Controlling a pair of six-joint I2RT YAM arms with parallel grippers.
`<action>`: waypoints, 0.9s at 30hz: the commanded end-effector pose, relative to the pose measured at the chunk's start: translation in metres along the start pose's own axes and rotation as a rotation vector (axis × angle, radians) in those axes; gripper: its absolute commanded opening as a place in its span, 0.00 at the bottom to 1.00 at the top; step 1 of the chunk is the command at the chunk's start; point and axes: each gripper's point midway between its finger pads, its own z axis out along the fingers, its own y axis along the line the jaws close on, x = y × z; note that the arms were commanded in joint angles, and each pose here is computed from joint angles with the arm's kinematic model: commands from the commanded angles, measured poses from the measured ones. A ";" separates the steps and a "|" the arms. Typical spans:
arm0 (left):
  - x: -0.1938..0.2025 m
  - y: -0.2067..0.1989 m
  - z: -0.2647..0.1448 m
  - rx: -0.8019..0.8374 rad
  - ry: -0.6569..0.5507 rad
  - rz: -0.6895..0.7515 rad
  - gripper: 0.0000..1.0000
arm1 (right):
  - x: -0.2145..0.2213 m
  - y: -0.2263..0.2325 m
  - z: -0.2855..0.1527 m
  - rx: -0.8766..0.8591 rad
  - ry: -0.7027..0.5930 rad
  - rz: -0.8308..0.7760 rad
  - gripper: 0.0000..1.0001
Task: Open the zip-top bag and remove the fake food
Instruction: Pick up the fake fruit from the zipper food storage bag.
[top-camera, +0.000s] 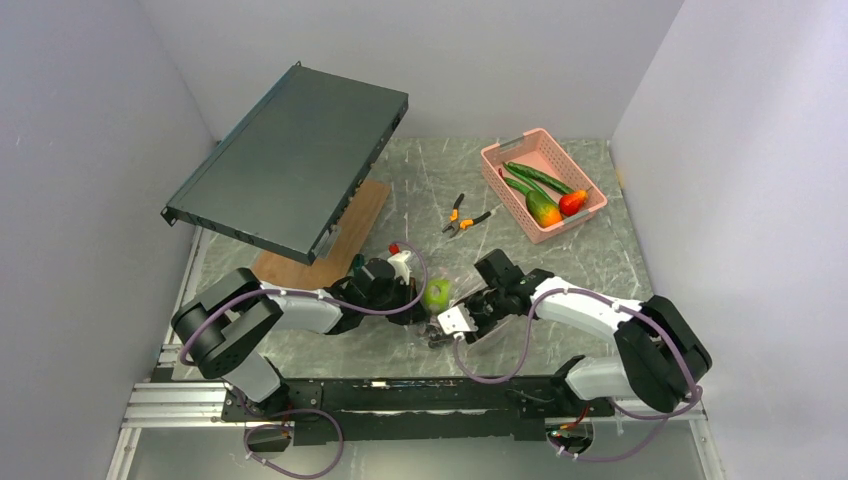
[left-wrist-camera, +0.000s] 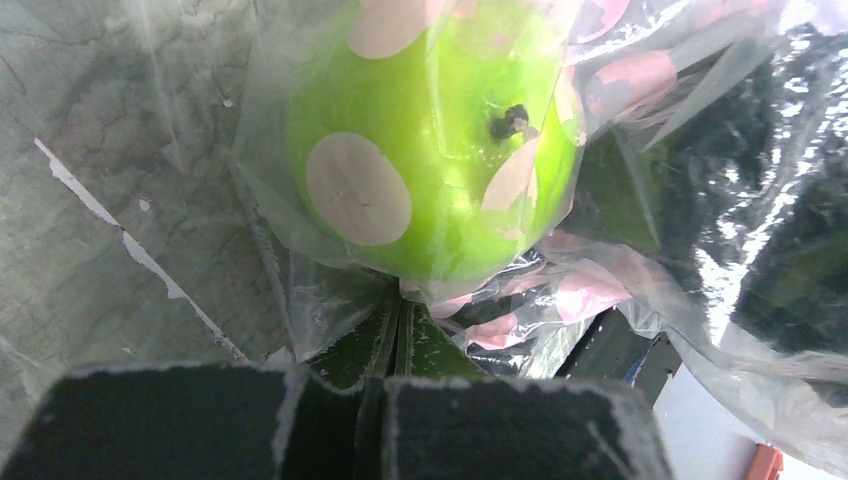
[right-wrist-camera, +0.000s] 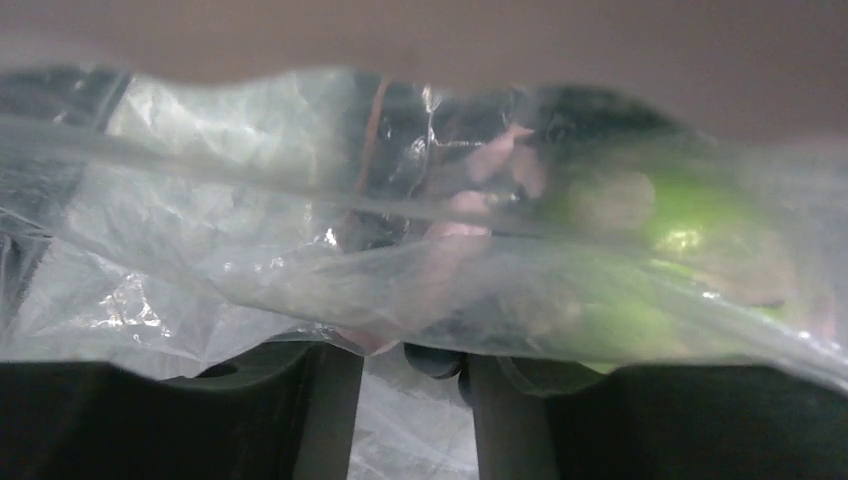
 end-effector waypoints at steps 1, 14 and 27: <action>-0.007 -0.011 -0.001 0.033 -0.016 0.006 0.00 | 0.019 0.000 0.003 -0.007 0.099 0.010 0.36; -0.006 0.007 -0.022 -0.062 -0.068 0.022 0.00 | -0.010 -0.017 -0.040 0.075 -0.046 0.081 0.10; -0.005 0.024 -0.032 -0.144 -0.073 0.040 0.00 | -0.033 -0.030 -0.084 0.199 -0.205 0.112 0.07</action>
